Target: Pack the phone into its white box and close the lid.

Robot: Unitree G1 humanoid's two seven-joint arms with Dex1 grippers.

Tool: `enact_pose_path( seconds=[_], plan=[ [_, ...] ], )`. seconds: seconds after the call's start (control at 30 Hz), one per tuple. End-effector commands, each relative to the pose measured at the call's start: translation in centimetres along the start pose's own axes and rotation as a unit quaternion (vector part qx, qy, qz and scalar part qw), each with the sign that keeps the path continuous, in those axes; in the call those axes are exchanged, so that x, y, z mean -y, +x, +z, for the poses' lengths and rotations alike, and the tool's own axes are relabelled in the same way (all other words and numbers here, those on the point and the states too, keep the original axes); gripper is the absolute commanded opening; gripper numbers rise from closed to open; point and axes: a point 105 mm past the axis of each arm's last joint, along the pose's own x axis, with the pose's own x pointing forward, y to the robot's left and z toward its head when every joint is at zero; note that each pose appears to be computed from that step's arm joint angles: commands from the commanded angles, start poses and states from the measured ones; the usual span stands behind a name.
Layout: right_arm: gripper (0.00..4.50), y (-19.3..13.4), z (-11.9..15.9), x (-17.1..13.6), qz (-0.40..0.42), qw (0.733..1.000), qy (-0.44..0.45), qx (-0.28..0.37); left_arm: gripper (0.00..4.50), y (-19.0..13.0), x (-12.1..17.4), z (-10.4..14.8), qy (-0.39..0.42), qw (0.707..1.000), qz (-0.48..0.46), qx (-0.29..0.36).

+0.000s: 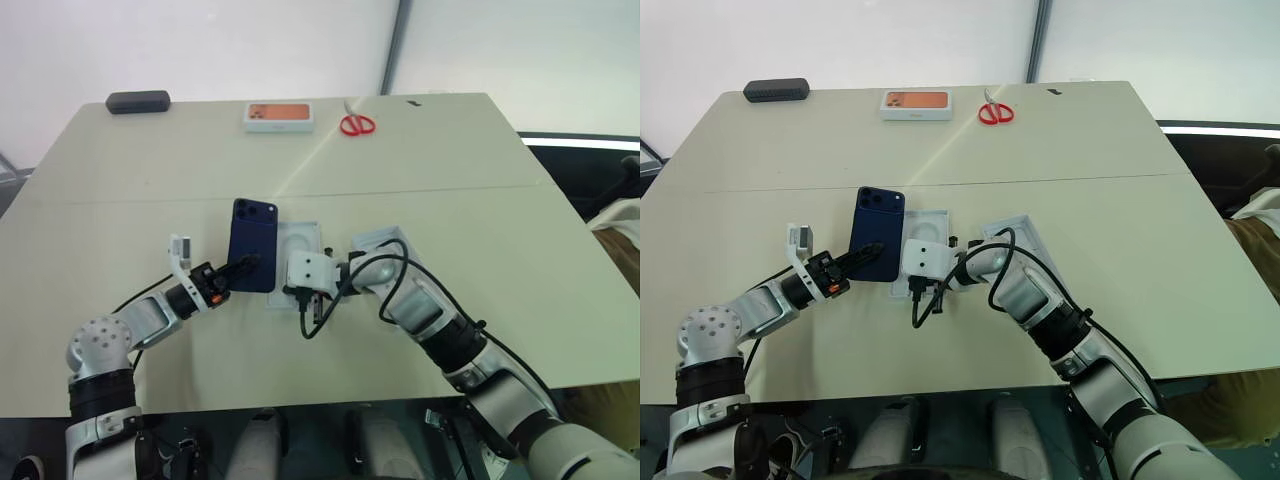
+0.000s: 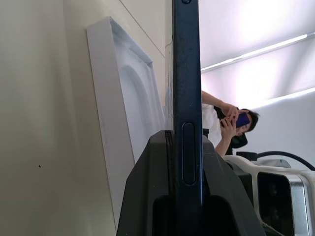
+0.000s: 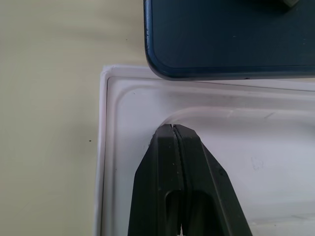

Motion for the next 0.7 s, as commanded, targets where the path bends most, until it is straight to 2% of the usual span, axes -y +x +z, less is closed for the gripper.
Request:
enact_pose_path(
  seconds=[0.03,0.27,0.37,0.47,0.53,0.7],
  plan=[
    [0.05,0.0,0.6,-0.7,0.014,1.000,-0.011,0.016,0.00,0.2,1.6,0.7,0.017,0.999,-0.033,0.007],
    [0.05,-2.2,2.5,1.7,-0.038,0.997,-0.045,0.041,0.00,0.4,2.0,0.0,0.003,0.999,-0.041,0.000],
    [0.05,-3.6,3.1,2.4,-0.052,0.997,-0.027,0.059,0.00,0.5,2.2,-0.1,-0.004,0.999,-0.046,0.006],
    [0.89,-4.4,1.1,1.9,-0.039,0.999,-0.010,0.033,0.00,0.7,2.4,-0.5,-0.008,0.999,-0.051,0.002],
    [1.86,-5.1,0.2,2.0,-0.044,0.999,-0.005,0.021,0.00,0.8,2.3,-0.8,-0.010,0.999,-0.050,0.001],
    [4.48,-7.4,-0.4,3.2,-0.067,0.996,0.039,0.047,0.00,1.3,2.6,-1.8,-0.021,0.998,-0.054,-0.005]
  ],
)
